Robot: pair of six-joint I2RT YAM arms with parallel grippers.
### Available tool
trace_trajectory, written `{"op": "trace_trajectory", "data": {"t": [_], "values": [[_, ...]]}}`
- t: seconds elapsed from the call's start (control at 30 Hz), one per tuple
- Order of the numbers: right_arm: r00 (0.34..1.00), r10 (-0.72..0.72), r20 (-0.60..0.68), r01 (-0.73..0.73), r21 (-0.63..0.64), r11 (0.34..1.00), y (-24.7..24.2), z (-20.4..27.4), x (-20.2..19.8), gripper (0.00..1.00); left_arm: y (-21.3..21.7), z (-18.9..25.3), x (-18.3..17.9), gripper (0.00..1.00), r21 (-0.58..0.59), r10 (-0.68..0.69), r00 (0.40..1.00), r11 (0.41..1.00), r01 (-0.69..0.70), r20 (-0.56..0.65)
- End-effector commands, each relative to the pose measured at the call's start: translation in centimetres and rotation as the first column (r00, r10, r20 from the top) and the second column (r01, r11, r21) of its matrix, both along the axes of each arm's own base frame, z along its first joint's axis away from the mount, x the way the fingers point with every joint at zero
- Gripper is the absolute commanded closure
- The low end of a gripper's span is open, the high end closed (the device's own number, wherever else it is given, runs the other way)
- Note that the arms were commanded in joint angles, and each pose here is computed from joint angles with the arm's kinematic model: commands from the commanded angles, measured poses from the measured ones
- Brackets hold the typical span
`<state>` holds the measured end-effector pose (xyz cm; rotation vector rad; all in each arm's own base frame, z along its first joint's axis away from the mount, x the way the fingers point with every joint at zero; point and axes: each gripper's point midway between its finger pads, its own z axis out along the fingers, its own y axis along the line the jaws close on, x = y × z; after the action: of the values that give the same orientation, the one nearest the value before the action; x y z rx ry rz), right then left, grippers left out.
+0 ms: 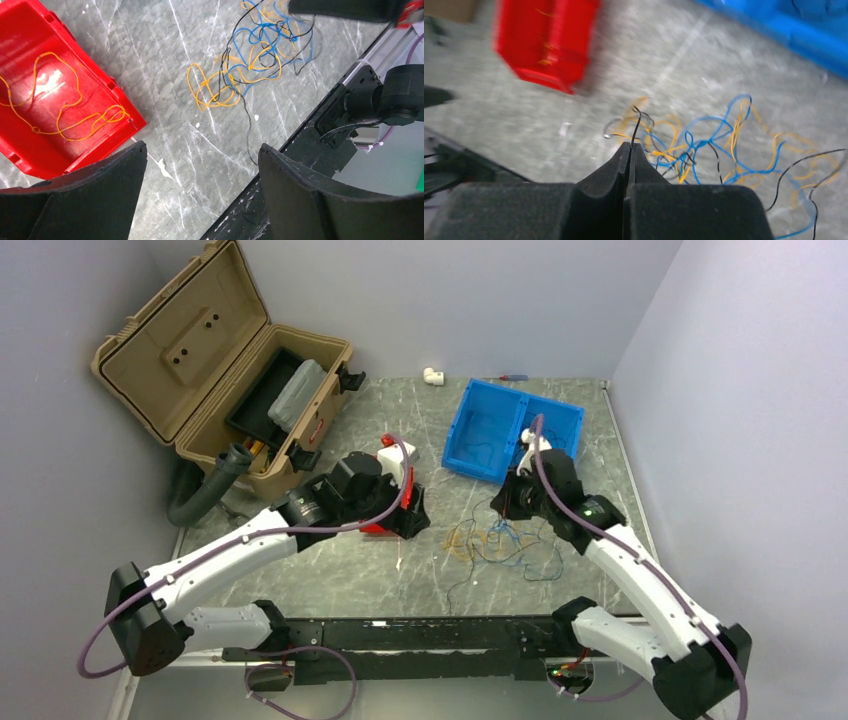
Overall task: Untangle the cables
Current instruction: Untie the cable.
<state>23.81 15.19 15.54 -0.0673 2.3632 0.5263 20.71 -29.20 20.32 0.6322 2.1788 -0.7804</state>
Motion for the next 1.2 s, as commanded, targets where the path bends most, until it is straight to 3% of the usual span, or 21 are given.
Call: {"op": "trace_trajectory", "data": {"t": [0.0,0.1,0.27,0.6,1.03,1.13,1.17], "values": [[0.97,0.156,0.186,-0.187,0.159,0.969,2.8,10.1,-1.1,1.0,-0.7,5.4,0.5,0.15,-0.119,-0.024,0.988,0.992,0.042,0.15],[0.931,0.207,0.301,-0.284,0.24,0.928,3.9,16.9,-2.7,1.0,-0.9,7.5,0.2,0.14,-0.18,-0.035,0.977,0.981,0.073,0.21],[0.889,0.196,0.413,-0.334,0.294,0.895,3.8,24.1,-4.2,1.0,-0.7,11.6,-0.2,0.12,-0.257,-0.036,0.944,0.958,0.126,0.327],[0.851,0.224,0.475,-0.428,0.379,0.821,5.4,28.2,-5.1,1.0,-1.2,15.3,0.6,0.09,-0.314,-0.005,0.896,0.936,0.161,0.444],[0.841,0.204,0.502,-0.423,0.371,0.827,5.3,29.2,-4.6,1.0,-5.1,11.0,2.0,0.1,-0.327,-0.055,0.951,0.932,0.158,0.303],[0.833,0.185,0.522,-0.417,0.373,0.829,5.1,30.2,-4.6,1.0,-5.4,7.2,2.8,0.21,-0.249,-0.044,0.98,0.964,0.092,0.193],[0.829,0.175,0.53,-0.413,0.372,0.831,5.0,30.7,-4.5,1.0,-5.7,6.0,2.6,0.29,-0.236,-0.056,0.987,0.967,0.09,0.15]]}}
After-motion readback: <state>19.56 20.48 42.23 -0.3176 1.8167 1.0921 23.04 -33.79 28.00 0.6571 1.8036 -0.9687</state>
